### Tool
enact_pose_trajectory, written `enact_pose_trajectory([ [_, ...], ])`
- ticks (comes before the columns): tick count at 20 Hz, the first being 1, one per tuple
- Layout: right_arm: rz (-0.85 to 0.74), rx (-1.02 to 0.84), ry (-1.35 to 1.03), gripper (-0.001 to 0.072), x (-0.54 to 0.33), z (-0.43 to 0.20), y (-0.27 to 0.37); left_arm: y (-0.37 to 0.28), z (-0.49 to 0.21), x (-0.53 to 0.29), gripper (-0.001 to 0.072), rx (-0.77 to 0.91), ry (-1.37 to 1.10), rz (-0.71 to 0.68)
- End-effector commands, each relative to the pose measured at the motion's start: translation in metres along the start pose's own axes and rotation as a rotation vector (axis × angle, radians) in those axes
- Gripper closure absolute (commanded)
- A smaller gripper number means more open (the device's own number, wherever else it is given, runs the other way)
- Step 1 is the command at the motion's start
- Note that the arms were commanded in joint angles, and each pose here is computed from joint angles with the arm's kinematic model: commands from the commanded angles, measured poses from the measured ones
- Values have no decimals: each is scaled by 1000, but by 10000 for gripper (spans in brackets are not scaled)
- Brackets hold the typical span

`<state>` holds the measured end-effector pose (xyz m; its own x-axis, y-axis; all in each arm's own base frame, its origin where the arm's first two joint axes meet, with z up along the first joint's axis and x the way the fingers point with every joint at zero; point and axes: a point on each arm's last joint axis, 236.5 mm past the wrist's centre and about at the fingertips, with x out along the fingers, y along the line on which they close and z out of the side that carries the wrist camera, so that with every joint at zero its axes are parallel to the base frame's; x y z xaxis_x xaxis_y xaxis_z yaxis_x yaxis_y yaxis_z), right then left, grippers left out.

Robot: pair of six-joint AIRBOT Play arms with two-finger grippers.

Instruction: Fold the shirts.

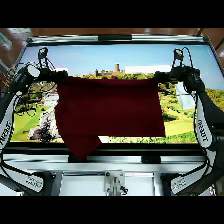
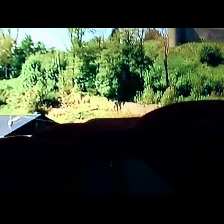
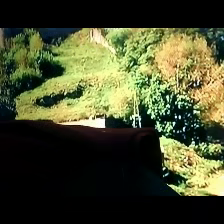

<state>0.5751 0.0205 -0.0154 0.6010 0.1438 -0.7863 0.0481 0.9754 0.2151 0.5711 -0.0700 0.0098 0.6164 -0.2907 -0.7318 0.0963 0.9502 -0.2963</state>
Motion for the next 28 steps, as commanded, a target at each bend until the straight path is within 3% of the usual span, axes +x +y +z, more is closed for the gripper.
enact_pose_trajectory([
  [1,-73,-81,132,629,-26,-25,-13,-5,-36,-20,672,100,208,-39],
  [7,-131,-80,518,629,-21,-128,-38,26,-150,-38,672,109,695,-11],
  [15,-138,-62,577,613,-10,-146,-42,34,-164,-40,662,118,760,17],
  [16,-137,-63,580,498,-14,-145,-41,31,-169,-45,472,111,786,4],
  [17,-134,-77,580,286,-22,-143,-40,30,-174,-51,247,107,821,-3],
  [18,-130,-99,575,234,-32,-138,-38,28,-178,-59,176,101,850,-10],
  [22,-165,-182,628,233,-92,-134,-44,-2,-163,-94,175,-24,817,-146],
  [24,-143,-131,711,233,-117,-152,-50,-9,-169,-114,175,-79,809,-171],
  [28,-48,51,751,233,-147,-187,-59,-8,-257,-143,175,-187,849,-141],
])
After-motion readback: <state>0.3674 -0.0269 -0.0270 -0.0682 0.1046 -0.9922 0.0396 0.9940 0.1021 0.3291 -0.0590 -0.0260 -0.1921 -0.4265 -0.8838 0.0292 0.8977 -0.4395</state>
